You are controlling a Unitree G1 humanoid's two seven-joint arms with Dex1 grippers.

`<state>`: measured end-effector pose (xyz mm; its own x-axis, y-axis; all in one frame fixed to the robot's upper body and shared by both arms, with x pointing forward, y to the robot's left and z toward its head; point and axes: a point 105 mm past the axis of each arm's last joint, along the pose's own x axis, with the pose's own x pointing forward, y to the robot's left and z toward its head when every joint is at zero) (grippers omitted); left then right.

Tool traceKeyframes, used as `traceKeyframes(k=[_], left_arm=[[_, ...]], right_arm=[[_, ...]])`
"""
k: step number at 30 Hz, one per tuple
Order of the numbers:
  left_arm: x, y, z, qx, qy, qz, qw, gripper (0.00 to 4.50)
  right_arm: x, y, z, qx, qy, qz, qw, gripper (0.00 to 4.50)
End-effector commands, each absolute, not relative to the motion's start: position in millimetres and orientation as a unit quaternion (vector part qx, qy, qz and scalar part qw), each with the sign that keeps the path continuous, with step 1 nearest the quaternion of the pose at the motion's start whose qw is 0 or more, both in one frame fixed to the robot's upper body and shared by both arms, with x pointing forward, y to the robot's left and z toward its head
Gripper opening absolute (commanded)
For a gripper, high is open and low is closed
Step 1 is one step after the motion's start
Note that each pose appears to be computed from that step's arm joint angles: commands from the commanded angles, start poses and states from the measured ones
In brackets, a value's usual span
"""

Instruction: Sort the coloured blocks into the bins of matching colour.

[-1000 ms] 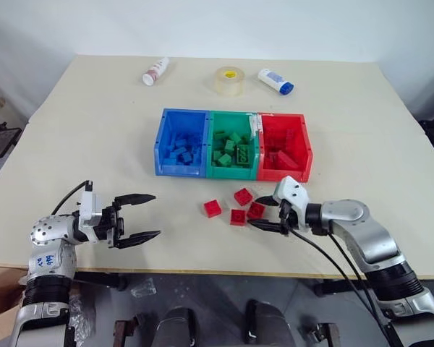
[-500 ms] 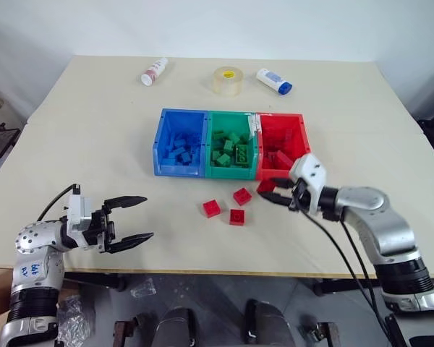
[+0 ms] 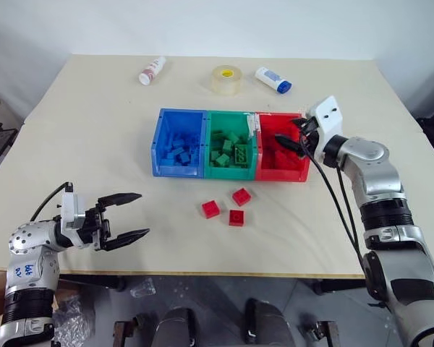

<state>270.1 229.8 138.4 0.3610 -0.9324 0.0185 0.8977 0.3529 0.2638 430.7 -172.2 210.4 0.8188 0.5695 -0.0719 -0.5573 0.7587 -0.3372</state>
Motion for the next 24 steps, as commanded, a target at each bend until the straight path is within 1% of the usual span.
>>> traceKeyframes(k=[1,4,6,10,13,18,21,24], left_arm=[[271,233,144,0.107,-0.095,-0.557,0.818,4.5],[270,234,141,0.106,-0.088,-0.564,0.814,4.5],[270,233,139,0.105,-0.084,-0.57,0.81,4.5],[270,231,136,0.101,-0.084,-0.577,0.806,4.5],[270,231,132,0.098,-0.081,-0.581,0.804,4.5],[270,234,129,0.096,-0.08,-0.582,0.804,4.5],[271,235,127,0.095,-0.078,-0.583,0.803,4.5],[272,233,126,0.094,-0.081,-0.585,0.802,4.5]], right_arm=[[427,-170,228,-0.191,-0.053,0.308,0.931,4.49],[419,-171,226,-0.2,-0.052,0.323,0.924,4.49],[407,-171,222,-0.208,-0.048,0.343,0.915,4.49],[368,-173,209,-0.219,-0.029,0.405,0.887,4.49],[329,-184,195,-0.218,-0.001,0.446,0.868,4.49],[280,-216,169,-0.234,0.087,0.451,0.857,4.49],[268,-222,163,-0.235,0.11,0.445,0.857,4.49],[267,-214,164,-0.234,0.108,0.449,0.856,4.49]])
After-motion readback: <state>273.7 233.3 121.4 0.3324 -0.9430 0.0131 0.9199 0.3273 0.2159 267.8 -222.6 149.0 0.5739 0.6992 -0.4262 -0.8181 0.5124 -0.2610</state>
